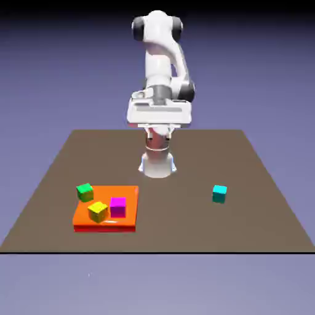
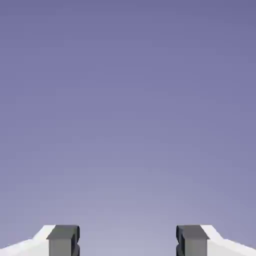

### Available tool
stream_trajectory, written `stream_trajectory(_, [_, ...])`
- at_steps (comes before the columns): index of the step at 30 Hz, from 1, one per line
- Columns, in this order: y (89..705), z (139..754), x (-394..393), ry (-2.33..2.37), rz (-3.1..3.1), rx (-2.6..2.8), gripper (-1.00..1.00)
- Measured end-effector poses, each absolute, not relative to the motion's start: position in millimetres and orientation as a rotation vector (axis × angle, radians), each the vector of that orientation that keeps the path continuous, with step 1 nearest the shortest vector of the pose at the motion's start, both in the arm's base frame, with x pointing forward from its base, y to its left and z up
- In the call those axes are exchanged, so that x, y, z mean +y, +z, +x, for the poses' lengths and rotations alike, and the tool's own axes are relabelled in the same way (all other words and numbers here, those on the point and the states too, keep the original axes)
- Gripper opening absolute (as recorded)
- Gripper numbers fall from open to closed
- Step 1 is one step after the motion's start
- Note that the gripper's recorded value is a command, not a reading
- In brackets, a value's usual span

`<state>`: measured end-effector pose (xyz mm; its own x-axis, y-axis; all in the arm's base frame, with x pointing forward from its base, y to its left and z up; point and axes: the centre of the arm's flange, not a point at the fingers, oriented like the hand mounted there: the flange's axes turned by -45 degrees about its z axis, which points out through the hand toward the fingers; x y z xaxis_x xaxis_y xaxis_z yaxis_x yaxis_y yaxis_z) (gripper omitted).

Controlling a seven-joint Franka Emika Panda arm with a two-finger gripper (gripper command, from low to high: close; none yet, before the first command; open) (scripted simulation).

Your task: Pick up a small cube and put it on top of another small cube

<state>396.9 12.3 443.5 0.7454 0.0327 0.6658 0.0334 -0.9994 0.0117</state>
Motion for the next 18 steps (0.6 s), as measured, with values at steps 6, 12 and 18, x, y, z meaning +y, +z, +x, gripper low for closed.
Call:
stream_trajectory(6, [365,421,55,-0.586,-3.025,0.082,0.00])
stream_trajectory(12, [283,420,105,-0.038,-3.033,0.215,0.00])
stream_trajectory(18, [210,394,162,0.521,-2.957,0.332,0.00])
